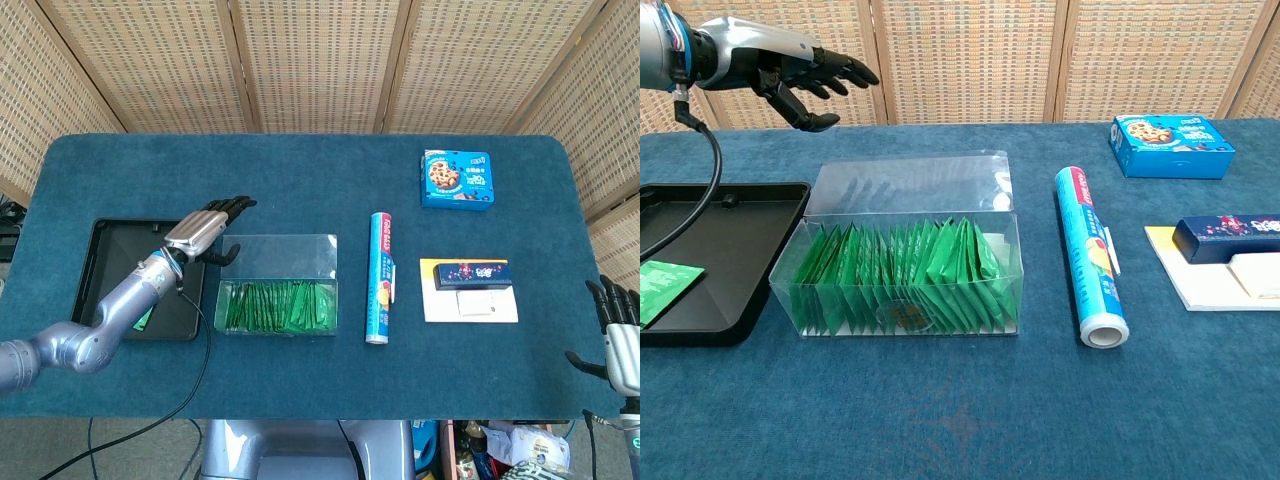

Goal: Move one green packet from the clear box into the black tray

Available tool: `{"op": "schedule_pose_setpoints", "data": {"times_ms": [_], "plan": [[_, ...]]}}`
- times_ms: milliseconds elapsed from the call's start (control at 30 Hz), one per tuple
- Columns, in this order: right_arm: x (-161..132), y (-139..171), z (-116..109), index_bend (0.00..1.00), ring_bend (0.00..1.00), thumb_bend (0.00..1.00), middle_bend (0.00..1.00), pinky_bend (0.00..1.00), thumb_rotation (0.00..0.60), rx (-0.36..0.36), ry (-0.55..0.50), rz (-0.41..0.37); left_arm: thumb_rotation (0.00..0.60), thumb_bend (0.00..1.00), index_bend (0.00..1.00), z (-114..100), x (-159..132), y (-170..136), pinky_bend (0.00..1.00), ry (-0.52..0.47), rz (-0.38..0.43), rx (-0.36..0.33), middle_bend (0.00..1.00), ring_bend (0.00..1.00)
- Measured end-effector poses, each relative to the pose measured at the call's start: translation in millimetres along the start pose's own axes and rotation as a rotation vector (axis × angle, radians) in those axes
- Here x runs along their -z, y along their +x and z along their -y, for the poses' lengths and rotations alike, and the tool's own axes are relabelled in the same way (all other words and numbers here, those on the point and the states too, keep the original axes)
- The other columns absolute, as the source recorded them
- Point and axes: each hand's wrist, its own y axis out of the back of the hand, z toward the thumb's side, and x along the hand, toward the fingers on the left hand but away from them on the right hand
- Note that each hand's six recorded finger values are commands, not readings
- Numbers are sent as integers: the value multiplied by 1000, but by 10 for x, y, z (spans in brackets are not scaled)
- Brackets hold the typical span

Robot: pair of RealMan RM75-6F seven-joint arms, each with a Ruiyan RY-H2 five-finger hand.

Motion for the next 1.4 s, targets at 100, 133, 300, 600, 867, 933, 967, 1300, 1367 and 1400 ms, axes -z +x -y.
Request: {"op": "schedule_pose_setpoints", "data": {"times_ms": [100, 133, 300, 600, 867, 933, 967, 1300, 1367, 1400], "plan": [[-2, -1, -3, 0, 0, 0, 0, 0, 600, 1, -1, 0, 600, 529, 329, 32, -107, -58, 0, 75, 70, -13, 0, 0], [-2, -2, -6, 0, 0, 0, 0, 0, 600, 2, -2, 0, 600, 523, 340, 47, -143, -75, 0, 100, 92, -16, 0, 0], [-1, -1, -25, 0, 0, 0, 0, 0, 600, 7, -6, 2, 600, 516, 401, 174, -354, -157, 0, 238, 226, -30, 0, 0], [-1, 1, -38, 0, 0, 0, 0, 0, 600, 10, -10, 2, 600, 515, 461, 479, -571, -181, 0, 380, 352, -13, 0, 0], [26, 1, -57, 0, 0, 0, 0, 0, 600, 14, -18, 8, 600, 508, 461, 719, -756, -100, 0, 470, 428, -11, 0, 0], [31, 0, -58, 0, 0, 0, 0, 0, 600, 14, -19, 9, 600, 507, 461, 765, -783, -73, 0, 492, 437, -8, 0, 0], [35, -1, -60, 0, 0, 0, 0, 0, 600, 13, -20, 10, 600, 507, 461, 785, -799, -64, 0, 498, 441, -7, 0, 0], [69, -5, -82, 0, 0, 0, 0, 0, 600, 18, -29, 19, 600, 495, 461, 1053, -1069, 77, 0, 558, 491, -7, 0, 0], [77, -7, -85, 0, 0, 0, 0, 0, 600, 18, -31, 21, 600, 475, 461, 1088, -1101, 99, 0, 561, 493, -7, 0, 0], [80, -7, -87, 0, 0, 0, 0, 0, 600, 19, -32, 22, 600, 467, 461, 1107, -1119, 112, 0, 562, 494, -7, 0, 0]]}}
